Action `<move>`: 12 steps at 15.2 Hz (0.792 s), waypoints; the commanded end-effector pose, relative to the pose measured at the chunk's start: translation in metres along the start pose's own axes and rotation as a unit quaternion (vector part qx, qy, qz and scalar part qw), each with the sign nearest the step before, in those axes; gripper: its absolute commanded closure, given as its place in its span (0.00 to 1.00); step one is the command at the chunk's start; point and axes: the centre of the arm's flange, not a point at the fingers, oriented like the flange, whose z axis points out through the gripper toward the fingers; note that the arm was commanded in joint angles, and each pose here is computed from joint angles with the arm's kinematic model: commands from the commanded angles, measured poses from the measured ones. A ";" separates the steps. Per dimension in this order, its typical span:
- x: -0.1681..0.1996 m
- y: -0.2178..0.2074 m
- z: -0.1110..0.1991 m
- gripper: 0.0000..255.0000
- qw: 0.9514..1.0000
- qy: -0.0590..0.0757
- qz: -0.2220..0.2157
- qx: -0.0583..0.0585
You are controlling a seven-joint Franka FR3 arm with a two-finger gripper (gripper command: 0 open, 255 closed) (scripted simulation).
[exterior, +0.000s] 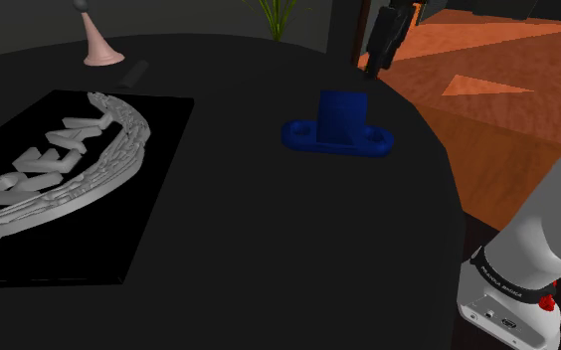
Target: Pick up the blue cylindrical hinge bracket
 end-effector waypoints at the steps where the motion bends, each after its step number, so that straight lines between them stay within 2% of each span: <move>1: 0.014 -0.018 0.001 0.00 0.999 0.009 -0.028 0.016; 4: 0.033 -0.044 0.001 0.00 0.997 0.021 -0.069 0.040; 8: 0.054 -0.080 -0.001 0.00 0.989 0.037 -0.123 0.071; 12: 0.053 -0.080 0.015 0.00 0.989 0.037 -0.124 0.072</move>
